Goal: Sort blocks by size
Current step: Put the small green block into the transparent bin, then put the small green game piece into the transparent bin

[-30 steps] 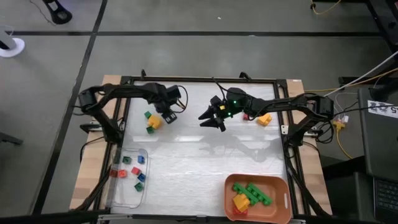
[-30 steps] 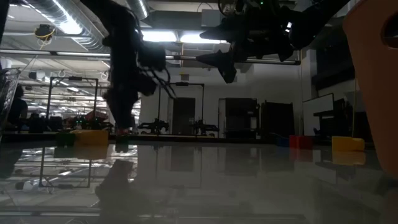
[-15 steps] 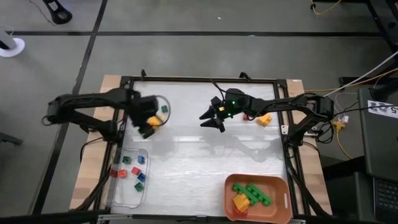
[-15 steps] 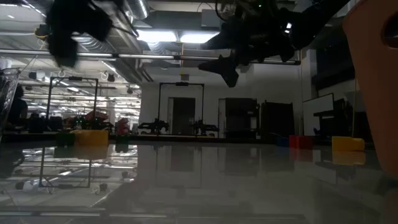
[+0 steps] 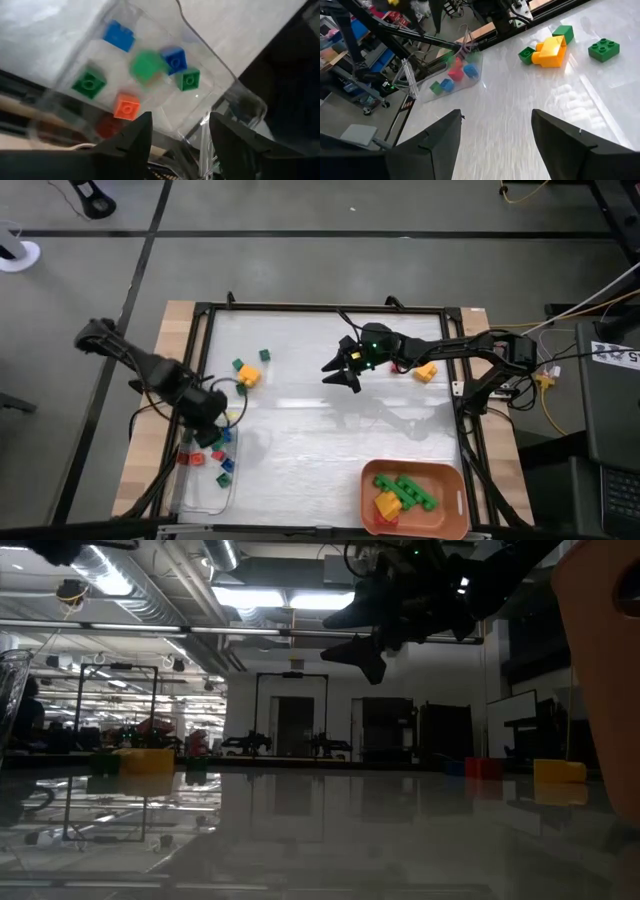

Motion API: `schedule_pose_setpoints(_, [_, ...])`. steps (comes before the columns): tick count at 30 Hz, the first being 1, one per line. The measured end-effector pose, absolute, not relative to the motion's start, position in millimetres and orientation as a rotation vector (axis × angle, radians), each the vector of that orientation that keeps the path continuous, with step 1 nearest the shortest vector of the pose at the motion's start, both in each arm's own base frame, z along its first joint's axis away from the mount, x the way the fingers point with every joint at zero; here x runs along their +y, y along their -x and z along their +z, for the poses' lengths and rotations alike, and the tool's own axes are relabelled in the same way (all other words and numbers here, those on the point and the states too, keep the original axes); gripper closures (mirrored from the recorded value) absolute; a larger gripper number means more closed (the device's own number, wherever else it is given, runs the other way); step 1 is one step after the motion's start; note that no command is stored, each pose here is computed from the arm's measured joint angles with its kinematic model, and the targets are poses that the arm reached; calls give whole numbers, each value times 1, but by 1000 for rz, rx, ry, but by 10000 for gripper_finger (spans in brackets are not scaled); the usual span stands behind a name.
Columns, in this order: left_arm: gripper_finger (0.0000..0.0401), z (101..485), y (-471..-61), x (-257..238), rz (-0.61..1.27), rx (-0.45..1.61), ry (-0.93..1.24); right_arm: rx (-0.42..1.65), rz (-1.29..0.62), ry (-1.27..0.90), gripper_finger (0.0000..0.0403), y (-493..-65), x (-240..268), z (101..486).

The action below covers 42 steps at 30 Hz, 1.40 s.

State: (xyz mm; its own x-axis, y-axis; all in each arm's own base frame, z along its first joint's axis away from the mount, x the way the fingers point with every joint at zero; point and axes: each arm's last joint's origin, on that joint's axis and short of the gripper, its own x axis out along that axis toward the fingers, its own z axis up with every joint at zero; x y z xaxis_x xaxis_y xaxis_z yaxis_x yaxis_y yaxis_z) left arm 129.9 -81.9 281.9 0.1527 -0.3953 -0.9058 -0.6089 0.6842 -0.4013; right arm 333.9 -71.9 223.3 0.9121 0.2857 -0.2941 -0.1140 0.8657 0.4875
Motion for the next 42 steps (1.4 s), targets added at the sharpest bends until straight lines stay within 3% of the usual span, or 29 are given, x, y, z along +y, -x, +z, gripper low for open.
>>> schedule_pose_setpoints(10, [214,252,-137,-93,159,1459,745,369,214,-482,164,-334,-72,223])
schedule_pose_setpoints(21, [217,260,-169,-78,-48,1165,604,369,214,-482,164,-334,-72,223])
schedule_pose_setpoints(32, [217,260,-183,-30,283,992,395,369,214,-482,164,-334,-72,223])
schedule_pose_setpoints(42, [217,231,-179,-3,570,1220,356,374,213,-484,164,-334,-72,223])
